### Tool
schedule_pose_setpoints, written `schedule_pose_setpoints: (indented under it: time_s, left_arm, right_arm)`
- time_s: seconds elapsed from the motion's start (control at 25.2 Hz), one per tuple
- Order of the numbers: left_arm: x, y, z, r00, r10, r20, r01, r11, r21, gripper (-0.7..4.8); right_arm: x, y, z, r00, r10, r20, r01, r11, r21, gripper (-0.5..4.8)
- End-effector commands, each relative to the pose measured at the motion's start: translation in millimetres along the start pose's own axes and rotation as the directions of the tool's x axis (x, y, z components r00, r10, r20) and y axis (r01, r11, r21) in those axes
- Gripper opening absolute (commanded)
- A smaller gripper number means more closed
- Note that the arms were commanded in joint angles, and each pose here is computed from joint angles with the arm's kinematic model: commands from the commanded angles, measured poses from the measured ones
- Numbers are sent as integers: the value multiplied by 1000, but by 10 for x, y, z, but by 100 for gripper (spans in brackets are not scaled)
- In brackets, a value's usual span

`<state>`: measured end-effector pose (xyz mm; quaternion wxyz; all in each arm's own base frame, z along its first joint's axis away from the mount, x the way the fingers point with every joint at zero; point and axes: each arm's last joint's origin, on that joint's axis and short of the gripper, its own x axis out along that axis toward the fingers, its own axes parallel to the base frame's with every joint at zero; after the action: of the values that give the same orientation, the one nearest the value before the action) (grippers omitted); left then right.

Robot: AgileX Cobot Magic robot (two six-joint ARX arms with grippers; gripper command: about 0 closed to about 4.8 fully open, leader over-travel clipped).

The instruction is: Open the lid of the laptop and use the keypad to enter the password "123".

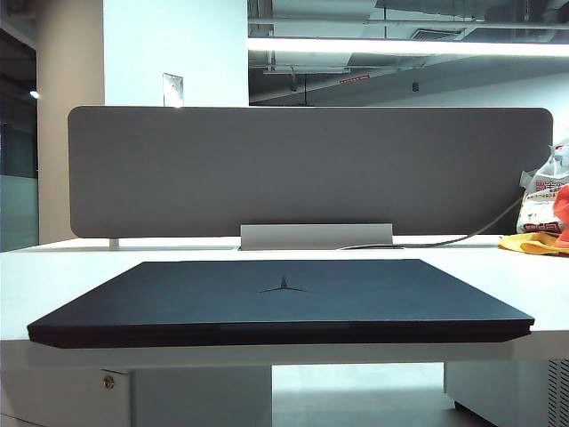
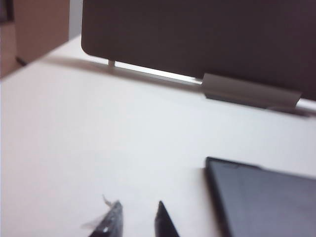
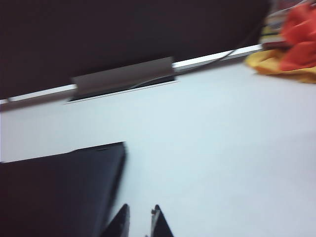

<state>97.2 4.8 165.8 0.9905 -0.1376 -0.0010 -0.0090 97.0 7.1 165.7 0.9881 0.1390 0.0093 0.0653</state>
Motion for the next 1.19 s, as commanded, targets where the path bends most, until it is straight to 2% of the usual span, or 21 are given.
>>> schedule_pose_setpoints:
  time_s: [0.04, 0.12, 0.24, 0.36, 0.48, 0.59, 0.75, 0.95, 1.07, 1.19]
  left_arm:
    - [0, -10, 11, 1000, -26, 8, 27, 991, -128, 89]
    - [0, -12, 12, 999, -32, 7, 33, 988, -152, 89]
    - [-7, -51, 21, 989, -148, -20, 142, 972, -185, 81]
    - [-29, -106, 70, 964, -261, -50, 247, 949, -198, 21]
    - [-60, -164, 185, 957, -289, -41, 270, 930, -248, -5]
    - [-106, -261, 379, 942, -335, -20, 321, 916, -242, -5]
    - [-124, -384, 619, 922, -385, -41, 365, 899, -242, -5]
    - [-23, -528, 815, 888, -440, -133, 406, 887, -221, -5]
    - [54, -603, 852, 858, -465, -216, 423, 880, -216, -5]
    - [109, -665, 848, 826, -481, -294, 437, 876, -205, -5]
  right_arm:
    - [2, 22, 22, 998, 58, 22, -58, 998, 7, 63]
    - [1, 24, 32, 998, 58, 32, -59, 998, 9, 63]
    - [-14, 70, 128, 987, 131, 92, -133, 991, 11, 63]
    - [-56, 122, 298, 976, 151, 157, -152, 988, -4, 62]
    - [-106, 182, 499, 969, 154, 191, -154, 988, -12, 60]
    - [-108, 239, 693, 971, 155, 183, -155, 988, -10, 52]
    - [-7, 313, 939, 979, 162, 124, -163, 987, 3, 52]
    - [265, 474, 1213, 975, 216, -42, -215, 976, 41, 52]
    - [461, 609, 1281, 951, 259, -169, -250, 965, 72, 52]
    - [661, 754, 1214, 902, 329, -279, -292, 942, 166, 54]
